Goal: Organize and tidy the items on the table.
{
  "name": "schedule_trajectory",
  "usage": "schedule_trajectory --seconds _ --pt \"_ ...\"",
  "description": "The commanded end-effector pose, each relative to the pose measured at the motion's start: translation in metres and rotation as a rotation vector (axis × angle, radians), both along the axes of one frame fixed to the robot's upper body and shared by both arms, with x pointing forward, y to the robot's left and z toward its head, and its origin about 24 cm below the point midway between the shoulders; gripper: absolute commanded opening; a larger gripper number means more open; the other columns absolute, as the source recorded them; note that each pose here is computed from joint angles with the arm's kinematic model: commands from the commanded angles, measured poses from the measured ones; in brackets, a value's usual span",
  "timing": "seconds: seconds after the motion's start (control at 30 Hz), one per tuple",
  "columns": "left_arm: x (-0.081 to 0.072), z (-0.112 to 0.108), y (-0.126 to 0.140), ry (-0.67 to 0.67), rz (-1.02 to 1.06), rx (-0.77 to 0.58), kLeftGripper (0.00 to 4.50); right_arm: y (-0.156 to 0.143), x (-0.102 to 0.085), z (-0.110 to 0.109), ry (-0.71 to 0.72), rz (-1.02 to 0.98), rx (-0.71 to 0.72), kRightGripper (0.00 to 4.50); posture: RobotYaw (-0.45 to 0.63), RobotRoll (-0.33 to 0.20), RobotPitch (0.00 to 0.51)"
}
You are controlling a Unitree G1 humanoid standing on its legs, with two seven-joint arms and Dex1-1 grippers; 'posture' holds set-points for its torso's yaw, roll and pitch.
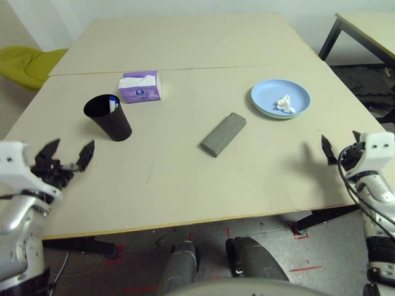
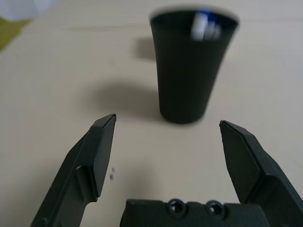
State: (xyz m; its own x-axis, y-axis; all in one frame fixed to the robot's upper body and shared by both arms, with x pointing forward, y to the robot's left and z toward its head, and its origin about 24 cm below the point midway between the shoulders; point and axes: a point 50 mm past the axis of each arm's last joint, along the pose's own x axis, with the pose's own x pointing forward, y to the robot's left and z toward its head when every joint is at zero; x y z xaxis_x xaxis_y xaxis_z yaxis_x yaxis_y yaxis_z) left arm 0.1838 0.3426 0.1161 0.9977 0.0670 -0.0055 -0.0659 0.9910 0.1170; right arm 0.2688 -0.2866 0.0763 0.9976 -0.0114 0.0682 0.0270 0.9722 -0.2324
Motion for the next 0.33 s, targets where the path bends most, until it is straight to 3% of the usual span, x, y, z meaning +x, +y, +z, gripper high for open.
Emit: schedule_trajectory --seconds 0.03,0.33 --pt "-0.003 0.002 0.002 -0.001 -0.003 0.024 4.45 0.011 -0.001 0.004 -0.036 0.055 0.012 4.50 -0.08 0.000 0.164" --pt "-0.002 0.008 0.012 0.011 -0.002 0.057 4.45 0.019 -0.007 0.008 -0.046 0.074 0.019 4.50 -0.07 0.000 0.171"
